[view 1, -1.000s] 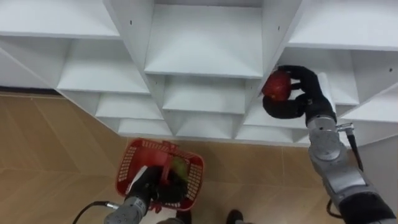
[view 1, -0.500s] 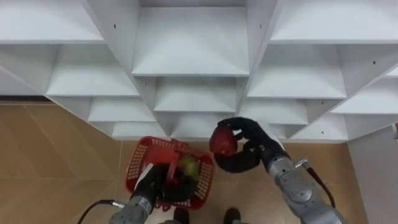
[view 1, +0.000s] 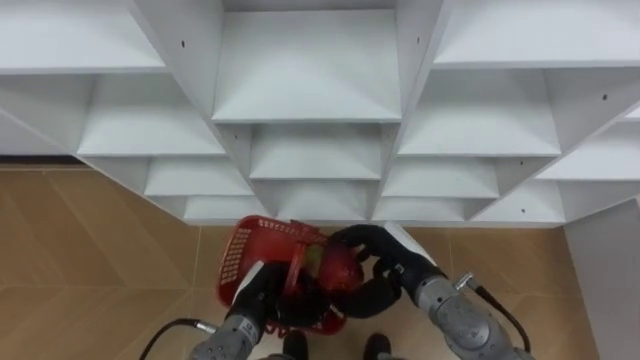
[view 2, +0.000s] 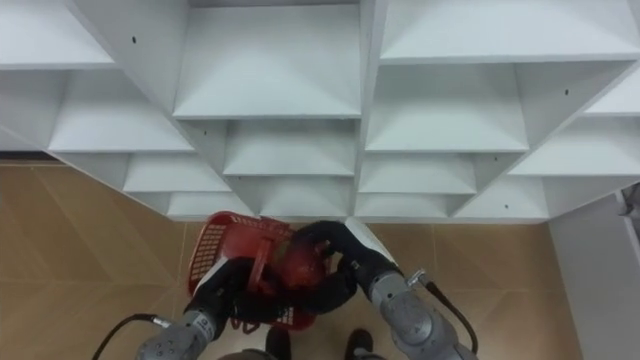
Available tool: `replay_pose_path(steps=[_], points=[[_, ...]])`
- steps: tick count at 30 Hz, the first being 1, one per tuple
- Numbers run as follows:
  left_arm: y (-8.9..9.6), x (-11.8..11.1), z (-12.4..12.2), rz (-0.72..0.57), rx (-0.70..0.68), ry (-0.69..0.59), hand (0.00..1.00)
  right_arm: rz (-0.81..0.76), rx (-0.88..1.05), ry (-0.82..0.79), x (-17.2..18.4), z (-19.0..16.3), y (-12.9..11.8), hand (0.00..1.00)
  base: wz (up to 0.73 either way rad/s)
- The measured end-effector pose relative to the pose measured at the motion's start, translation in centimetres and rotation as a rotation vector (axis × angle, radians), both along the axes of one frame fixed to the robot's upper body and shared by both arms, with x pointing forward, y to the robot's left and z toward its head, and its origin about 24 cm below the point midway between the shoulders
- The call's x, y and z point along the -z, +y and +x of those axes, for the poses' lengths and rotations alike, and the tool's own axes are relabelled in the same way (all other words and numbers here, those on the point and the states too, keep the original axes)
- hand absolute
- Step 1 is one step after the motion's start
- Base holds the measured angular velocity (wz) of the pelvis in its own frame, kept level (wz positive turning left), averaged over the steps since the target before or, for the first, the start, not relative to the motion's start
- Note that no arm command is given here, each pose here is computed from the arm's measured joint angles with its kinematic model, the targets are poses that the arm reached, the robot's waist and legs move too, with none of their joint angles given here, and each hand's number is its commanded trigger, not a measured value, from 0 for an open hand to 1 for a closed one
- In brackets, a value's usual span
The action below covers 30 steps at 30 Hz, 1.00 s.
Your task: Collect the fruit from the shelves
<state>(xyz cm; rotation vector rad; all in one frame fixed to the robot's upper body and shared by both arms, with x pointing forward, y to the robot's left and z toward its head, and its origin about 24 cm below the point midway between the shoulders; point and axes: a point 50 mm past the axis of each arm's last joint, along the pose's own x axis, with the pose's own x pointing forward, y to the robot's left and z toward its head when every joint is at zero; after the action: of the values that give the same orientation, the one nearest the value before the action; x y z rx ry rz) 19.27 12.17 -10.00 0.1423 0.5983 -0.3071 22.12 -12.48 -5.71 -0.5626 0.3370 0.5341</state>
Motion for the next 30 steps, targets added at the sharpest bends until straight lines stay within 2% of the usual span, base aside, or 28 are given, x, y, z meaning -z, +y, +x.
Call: replay_pose_path(steps=[24,30], points=[[-0.03,0.06,-0.23,-0.017,0.037,0.010,1.00,0.001,0.016,0.011,0.37,-0.49,-0.06,1.00,0.00],[-0.11,-0.05,-0.06,-0.023,0.046,0.006,1.00,-0.011,0.049,0.021,0.90,-0.58,-0.74,1.00,0.00]])
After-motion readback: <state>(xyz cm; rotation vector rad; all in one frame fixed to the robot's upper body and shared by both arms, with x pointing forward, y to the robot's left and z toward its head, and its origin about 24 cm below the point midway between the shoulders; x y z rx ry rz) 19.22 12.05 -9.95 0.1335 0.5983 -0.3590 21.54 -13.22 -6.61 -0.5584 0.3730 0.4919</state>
